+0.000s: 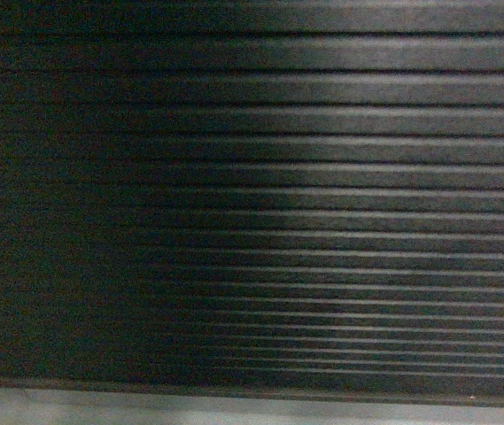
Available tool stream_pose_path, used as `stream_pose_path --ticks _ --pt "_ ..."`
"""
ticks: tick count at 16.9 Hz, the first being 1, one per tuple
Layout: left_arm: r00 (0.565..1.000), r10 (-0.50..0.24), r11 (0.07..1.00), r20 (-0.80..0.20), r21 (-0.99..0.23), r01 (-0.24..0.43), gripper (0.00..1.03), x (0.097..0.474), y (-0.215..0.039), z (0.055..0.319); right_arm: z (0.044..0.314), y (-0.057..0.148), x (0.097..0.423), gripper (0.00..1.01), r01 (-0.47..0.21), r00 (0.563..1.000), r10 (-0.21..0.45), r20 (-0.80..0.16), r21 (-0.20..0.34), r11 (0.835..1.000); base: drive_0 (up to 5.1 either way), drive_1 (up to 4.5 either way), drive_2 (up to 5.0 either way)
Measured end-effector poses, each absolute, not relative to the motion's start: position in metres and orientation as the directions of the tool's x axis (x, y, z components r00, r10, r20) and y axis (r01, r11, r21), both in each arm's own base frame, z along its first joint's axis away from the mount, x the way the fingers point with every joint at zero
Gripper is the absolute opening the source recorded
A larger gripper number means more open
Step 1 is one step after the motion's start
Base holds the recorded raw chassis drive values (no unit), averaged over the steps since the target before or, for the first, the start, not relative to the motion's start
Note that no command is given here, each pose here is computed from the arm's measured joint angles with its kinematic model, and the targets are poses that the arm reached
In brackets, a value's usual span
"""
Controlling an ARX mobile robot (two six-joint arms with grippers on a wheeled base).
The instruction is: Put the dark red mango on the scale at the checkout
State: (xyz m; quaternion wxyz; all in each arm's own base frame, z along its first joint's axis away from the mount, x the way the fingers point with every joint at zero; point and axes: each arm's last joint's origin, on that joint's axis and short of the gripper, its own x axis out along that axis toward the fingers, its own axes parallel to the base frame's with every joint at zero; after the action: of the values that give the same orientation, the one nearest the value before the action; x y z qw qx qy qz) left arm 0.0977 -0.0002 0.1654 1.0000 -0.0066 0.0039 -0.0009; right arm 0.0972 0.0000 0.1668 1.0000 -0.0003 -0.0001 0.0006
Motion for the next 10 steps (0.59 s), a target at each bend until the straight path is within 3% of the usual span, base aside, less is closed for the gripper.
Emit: stream_pose_path --ticks 10 --pt "1.0 -0.002 1.0 -0.006 -0.014 0.002 0.98 0.0977 -0.0002 0.1656 0.1671 0.0 0.0972 0.98 0.0 1.0 0.0 0.003 -0.001 1.0 0.0 0.0 0.0"
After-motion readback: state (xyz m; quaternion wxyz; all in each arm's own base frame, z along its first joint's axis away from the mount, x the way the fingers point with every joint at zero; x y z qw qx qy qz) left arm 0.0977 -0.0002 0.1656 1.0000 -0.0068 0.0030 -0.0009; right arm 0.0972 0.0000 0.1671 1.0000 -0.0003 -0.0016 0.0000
